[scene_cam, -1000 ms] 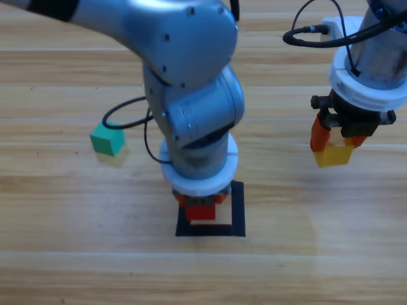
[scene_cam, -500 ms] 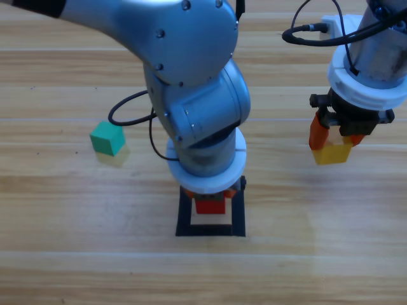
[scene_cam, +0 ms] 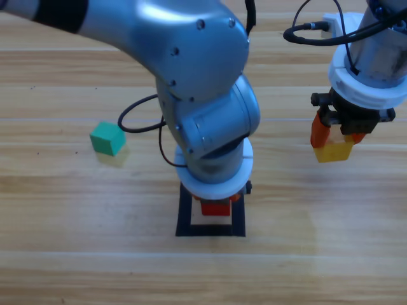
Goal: Stack the blocks in the rectangular block: red at the bottom, yellow in the middle, green on top
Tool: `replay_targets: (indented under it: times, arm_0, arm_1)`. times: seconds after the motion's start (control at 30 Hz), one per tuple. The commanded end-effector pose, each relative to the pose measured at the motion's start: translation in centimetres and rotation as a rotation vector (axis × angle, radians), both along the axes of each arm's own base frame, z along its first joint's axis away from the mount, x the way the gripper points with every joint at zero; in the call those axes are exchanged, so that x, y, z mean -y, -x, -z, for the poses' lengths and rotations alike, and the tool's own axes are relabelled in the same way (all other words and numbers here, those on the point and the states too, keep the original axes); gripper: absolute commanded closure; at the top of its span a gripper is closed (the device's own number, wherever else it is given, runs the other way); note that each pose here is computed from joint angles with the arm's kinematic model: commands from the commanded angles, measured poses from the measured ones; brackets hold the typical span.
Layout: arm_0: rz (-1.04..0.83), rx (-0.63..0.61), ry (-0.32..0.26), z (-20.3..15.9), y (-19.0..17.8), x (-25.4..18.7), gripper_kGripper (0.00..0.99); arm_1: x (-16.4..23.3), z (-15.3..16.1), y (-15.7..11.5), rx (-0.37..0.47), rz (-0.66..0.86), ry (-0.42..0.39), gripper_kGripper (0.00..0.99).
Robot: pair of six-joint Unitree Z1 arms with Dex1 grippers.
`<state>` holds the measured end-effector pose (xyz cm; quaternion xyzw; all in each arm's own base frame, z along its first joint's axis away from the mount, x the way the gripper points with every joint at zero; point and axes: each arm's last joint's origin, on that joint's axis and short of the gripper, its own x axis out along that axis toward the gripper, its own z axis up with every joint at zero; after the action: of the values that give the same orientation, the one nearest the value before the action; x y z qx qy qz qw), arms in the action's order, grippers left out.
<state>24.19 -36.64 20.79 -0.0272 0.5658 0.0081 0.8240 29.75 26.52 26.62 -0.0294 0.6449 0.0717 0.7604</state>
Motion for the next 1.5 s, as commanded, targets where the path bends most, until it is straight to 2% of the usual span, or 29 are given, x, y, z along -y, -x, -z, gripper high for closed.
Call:
replay_targets:
  times: [0.03, 0.53, 1.5]
  arm_0:
    - [0.026, -0.01, -0.057, 2.6, 0.3, 0.8, 0.923]
    - [0.018, -0.001, -0.078, 3.3, 0.2, 0.9, 0.921]
    - [0.023, -0.006, -0.085, 5.1, 0.1, 0.9, 0.919]
  arm_1:
    - [0.2, -1.8, 1.7, 0.043, -0.017, -0.035, 0.924]
    - [0.2, -1.9, 1.7, 0.036, -0.02, -0.043, 0.924]
    - [0.1, -1.6, 1.7, 0.028, -0.019, -0.051, 0.923]
